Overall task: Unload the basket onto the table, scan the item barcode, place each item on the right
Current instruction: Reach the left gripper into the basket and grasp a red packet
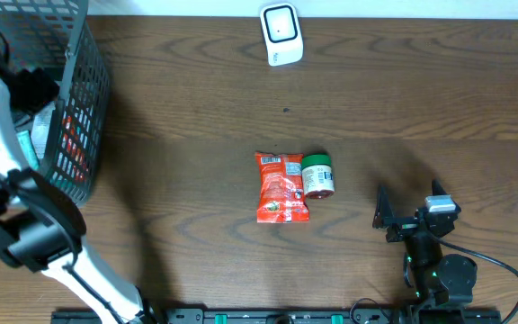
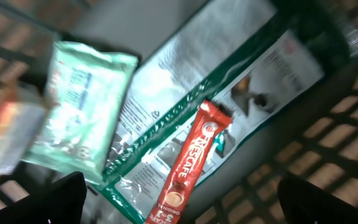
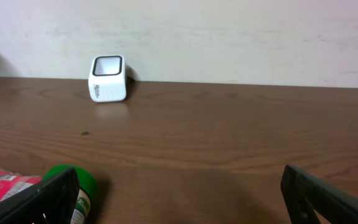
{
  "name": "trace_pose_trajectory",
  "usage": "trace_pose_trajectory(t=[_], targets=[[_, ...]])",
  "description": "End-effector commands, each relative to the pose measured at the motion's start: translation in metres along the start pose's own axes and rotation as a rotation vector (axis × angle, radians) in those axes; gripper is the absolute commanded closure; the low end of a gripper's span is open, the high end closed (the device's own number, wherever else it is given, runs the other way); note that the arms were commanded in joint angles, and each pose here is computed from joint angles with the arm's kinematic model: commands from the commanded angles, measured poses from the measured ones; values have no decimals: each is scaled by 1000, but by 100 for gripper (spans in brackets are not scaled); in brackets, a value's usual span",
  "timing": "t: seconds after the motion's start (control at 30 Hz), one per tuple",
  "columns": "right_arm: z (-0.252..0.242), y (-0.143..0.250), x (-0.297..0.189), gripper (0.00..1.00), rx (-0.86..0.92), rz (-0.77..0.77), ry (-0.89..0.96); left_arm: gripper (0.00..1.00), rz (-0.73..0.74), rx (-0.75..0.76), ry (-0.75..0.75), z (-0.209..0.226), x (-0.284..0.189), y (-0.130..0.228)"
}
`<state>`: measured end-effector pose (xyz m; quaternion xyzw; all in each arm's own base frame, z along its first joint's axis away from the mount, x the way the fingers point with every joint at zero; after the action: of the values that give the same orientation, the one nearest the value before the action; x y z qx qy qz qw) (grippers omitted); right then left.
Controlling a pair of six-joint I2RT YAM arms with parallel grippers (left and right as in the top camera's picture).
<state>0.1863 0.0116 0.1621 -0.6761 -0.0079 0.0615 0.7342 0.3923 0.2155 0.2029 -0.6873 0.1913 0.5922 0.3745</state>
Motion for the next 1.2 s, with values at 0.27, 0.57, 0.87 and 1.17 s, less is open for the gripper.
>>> trace_pose_trajectory(t=[0.27,0.57,0.87,1.17], targets=[[-2,1,0,1,3,1,12,25,220,76,24,-7,72,24],[-2,1,0,1,3,1,12,46,263,76,16,-5,99,38],[-2,1,0,1,3,1,12,77,282,76,12,-3,118,51],[-2,1,0,1,3,1,12,93,-23,19,63,6,0,1]])
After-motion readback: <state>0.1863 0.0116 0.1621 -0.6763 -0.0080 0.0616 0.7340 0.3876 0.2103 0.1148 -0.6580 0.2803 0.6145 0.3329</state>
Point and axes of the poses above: each gripper's point midway between its finger pads, its own x axis out along the fingers, its own z axis along the line the jaws close on, y = z × x, the point moved 6 cm from there along -x, back along the fingers, and after that the axes turned 3 degrees about x, right-handed, at the moved point
